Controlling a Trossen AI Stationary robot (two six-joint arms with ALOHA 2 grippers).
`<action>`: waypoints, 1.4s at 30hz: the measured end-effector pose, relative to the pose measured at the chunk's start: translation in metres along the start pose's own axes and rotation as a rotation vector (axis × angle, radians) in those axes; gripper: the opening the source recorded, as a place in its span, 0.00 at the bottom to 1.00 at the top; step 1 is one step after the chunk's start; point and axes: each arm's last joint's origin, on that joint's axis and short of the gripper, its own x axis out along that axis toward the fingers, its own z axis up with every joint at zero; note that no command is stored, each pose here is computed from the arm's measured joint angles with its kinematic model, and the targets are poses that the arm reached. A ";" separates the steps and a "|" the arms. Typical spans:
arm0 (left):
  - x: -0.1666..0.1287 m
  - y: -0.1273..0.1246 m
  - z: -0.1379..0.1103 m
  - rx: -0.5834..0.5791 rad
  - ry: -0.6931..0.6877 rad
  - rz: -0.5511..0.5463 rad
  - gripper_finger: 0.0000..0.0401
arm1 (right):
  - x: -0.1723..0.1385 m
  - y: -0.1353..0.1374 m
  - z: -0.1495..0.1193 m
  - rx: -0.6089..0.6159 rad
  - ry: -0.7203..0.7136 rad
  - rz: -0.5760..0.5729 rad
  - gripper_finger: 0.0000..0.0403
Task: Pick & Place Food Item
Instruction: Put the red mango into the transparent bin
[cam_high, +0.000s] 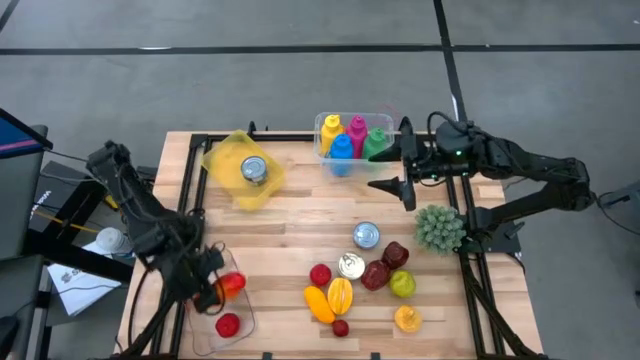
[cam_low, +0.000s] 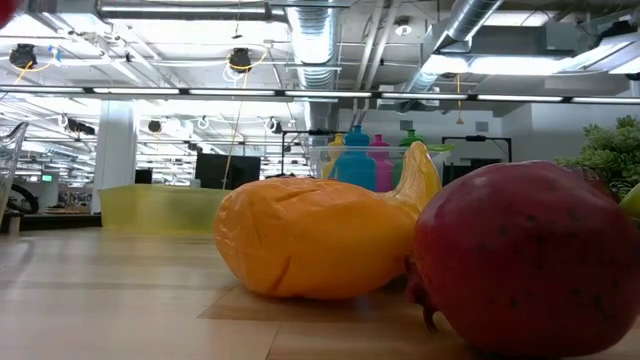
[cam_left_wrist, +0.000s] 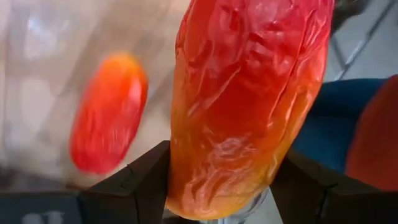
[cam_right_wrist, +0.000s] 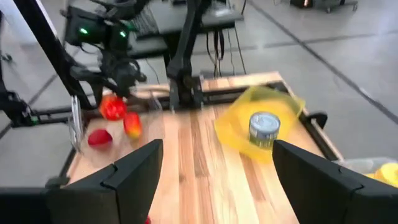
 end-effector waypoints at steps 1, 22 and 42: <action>0.004 -0.001 -0.004 -0.014 0.012 0.015 0.55 | 0.002 0.000 -0.001 0.000 0.006 0.000 0.74; 0.039 -0.011 -0.030 -0.174 0.085 0.099 0.55 | 0.005 0.001 -0.007 -0.004 0.069 0.005 0.74; 0.065 -0.011 -0.036 -0.180 0.165 0.206 0.64 | 0.005 0.001 -0.007 -0.002 0.069 0.005 0.74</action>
